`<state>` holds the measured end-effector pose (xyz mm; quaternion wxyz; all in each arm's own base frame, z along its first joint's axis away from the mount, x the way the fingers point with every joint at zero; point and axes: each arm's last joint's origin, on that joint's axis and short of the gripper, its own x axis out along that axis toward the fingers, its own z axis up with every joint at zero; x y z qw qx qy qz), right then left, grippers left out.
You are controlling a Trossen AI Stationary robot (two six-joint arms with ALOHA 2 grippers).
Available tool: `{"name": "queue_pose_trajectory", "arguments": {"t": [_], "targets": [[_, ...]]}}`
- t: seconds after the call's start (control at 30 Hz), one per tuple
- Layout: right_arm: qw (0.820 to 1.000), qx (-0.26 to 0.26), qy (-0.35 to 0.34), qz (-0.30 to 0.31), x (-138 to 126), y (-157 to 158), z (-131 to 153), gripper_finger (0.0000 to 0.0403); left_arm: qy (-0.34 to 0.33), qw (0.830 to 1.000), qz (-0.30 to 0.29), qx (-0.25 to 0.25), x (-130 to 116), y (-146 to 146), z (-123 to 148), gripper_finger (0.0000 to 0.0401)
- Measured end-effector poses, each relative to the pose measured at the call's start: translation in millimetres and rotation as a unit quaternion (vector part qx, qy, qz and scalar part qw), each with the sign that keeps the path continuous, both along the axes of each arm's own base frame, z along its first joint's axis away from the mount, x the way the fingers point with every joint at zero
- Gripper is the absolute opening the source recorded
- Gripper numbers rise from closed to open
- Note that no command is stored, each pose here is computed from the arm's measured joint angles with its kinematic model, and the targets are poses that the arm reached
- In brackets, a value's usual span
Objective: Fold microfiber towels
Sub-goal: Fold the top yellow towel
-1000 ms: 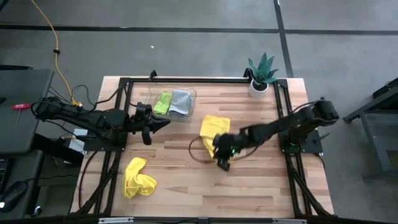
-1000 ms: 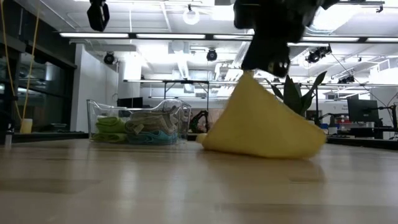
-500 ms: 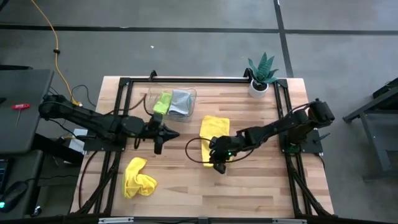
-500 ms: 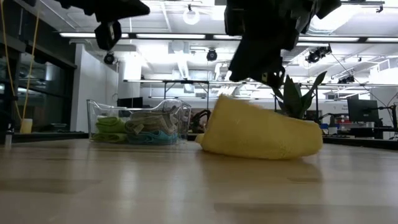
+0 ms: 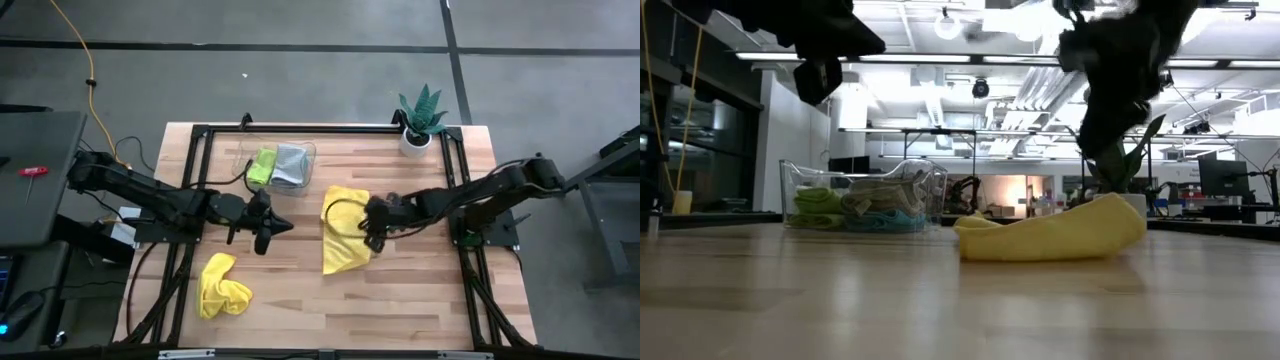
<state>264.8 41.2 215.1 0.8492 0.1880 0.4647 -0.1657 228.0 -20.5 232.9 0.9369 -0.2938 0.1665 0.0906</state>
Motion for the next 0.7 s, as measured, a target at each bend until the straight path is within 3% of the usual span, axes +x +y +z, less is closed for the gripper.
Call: {"name": "queue_pose_trajectory", "arguments": {"t": [0.2, 0.4, 0.5, 0.7], "targets": [[0.986, 0.083, -0.08, -0.118, -29.3, -33.4, -36.3, 0.0183, -0.001, 1.0, -0.008, -0.003, 0.1, -0.5, 0.2, 0.0], [0.939, 0.214, -0.124, -0.24, -42.0, -60.7, -75.8, 0.0173, -0.017, 1.0, -0.008, -0.005, 1.2, -0.6, 3.1, 0.0], [0.927, 0.254, -0.11, -0.253, -43.5, -62.8, -86.7, 0.0167, -0.027, 1.0, -0.008, -0.006, 1.8, -0.7, 4.9, 0.0], [0.925, 0.285, -0.098, -0.232, -34.2, -56.1, -94.5, 0.0158, -0.028, 1.0, -0.007, -0.005, 1.9, -0.6, 5.2, 0.0]]}}
